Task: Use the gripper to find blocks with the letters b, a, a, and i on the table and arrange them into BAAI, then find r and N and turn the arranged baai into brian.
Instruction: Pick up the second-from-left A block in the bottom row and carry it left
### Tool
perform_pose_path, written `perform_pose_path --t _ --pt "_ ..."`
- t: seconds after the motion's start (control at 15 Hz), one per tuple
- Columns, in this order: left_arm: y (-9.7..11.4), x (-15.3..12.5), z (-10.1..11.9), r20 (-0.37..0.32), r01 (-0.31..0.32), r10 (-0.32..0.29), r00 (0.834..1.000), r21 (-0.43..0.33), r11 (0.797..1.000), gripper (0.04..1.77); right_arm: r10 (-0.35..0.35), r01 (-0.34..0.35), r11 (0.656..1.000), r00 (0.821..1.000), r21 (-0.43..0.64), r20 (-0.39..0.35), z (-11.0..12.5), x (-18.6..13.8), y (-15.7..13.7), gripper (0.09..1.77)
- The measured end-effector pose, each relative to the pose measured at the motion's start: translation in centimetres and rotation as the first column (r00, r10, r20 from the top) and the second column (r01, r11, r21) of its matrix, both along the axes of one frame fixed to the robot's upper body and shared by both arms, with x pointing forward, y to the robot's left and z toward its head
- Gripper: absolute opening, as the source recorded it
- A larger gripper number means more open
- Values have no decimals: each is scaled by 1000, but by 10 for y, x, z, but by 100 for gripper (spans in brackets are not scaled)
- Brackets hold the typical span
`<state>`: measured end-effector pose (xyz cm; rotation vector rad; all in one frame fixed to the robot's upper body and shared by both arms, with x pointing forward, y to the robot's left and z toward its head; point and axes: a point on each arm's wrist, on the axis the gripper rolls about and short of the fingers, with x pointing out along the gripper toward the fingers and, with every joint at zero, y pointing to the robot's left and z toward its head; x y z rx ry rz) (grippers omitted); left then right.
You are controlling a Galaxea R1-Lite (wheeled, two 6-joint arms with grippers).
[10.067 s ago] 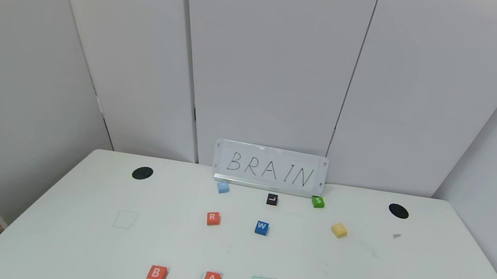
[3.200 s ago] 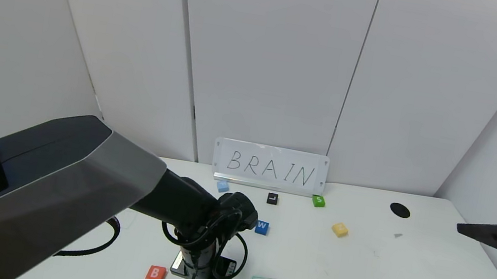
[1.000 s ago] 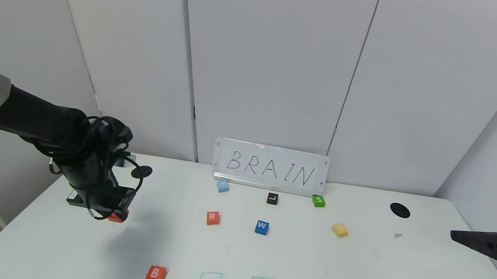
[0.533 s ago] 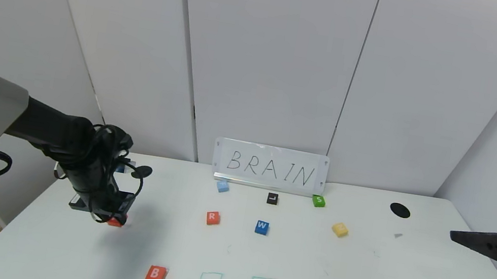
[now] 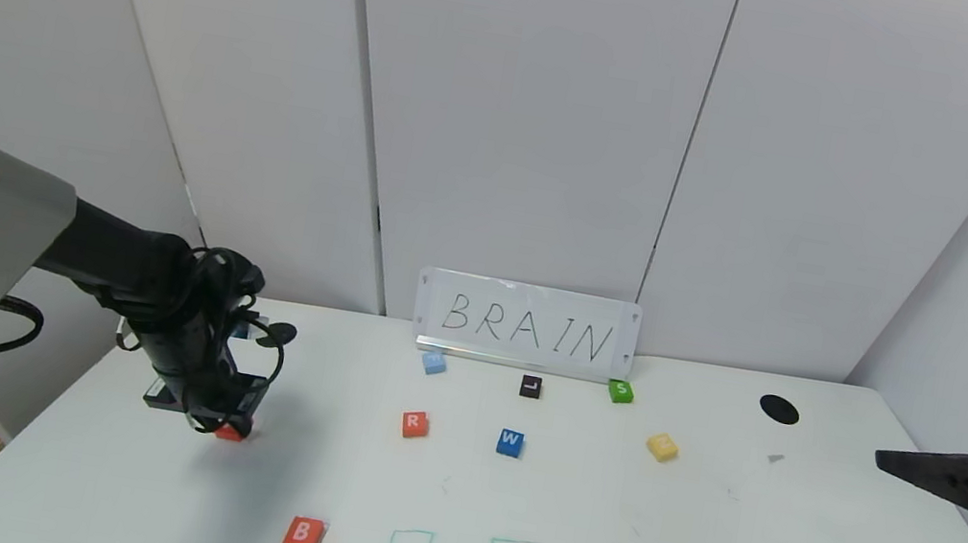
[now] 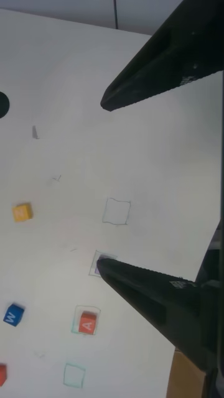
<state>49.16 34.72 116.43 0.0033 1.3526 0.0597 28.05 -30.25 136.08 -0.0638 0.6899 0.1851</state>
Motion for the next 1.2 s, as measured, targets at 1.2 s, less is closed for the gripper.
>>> perform_pose_path --t 1.2 --pt "1 8 -7 3 -6 6 1000 1 1000 50 9 -9 1000 1000 -4 -7 -2 1 2 171"
